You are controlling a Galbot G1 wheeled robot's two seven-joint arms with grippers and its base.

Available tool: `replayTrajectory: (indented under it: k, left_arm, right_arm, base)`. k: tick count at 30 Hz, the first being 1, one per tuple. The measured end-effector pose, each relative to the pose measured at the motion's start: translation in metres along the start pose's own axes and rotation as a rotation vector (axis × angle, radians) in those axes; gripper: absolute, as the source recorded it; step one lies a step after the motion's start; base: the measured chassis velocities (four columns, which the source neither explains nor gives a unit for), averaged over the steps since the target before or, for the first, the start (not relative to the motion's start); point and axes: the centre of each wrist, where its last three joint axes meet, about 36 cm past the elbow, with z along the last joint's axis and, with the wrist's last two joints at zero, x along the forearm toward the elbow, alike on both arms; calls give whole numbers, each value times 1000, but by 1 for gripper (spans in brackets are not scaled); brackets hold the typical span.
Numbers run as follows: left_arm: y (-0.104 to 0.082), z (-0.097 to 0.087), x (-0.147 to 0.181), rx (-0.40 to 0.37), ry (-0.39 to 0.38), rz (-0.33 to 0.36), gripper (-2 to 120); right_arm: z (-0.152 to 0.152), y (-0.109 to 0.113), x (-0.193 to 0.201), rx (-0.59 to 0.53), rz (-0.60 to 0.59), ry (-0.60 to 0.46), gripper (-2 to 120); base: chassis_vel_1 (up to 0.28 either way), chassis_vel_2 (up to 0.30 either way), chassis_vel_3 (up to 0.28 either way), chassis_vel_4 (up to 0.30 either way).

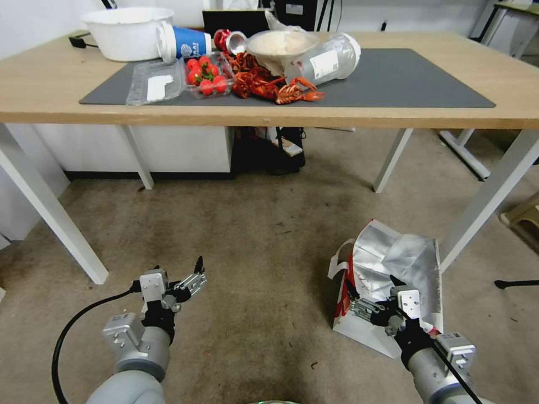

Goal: Pick up the food delivery bag from the floor and place it on the table.

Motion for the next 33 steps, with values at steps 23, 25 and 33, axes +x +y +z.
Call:
replayTrajectory:
  k: [23, 25, 33]
  left_arm:
    - [4, 8, -3, -17, -33, 12, 100]
    - [4, 8, -3, -18, -37, 12, 100]
    - [6, 10, -4, -22, -48, 13, 100]
  right_arm:
    - [3, -3, -2, -2, 6, 4, 100]
    - [2, -4, -2, -2, 10, 0, 100]
    - [-7, -42, -14, 71, 93, -37, 100]
  base:
    - [0, 0, 0, 0]
    - [0, 0, 0, 0]
    - [0, 0, 0, 0]
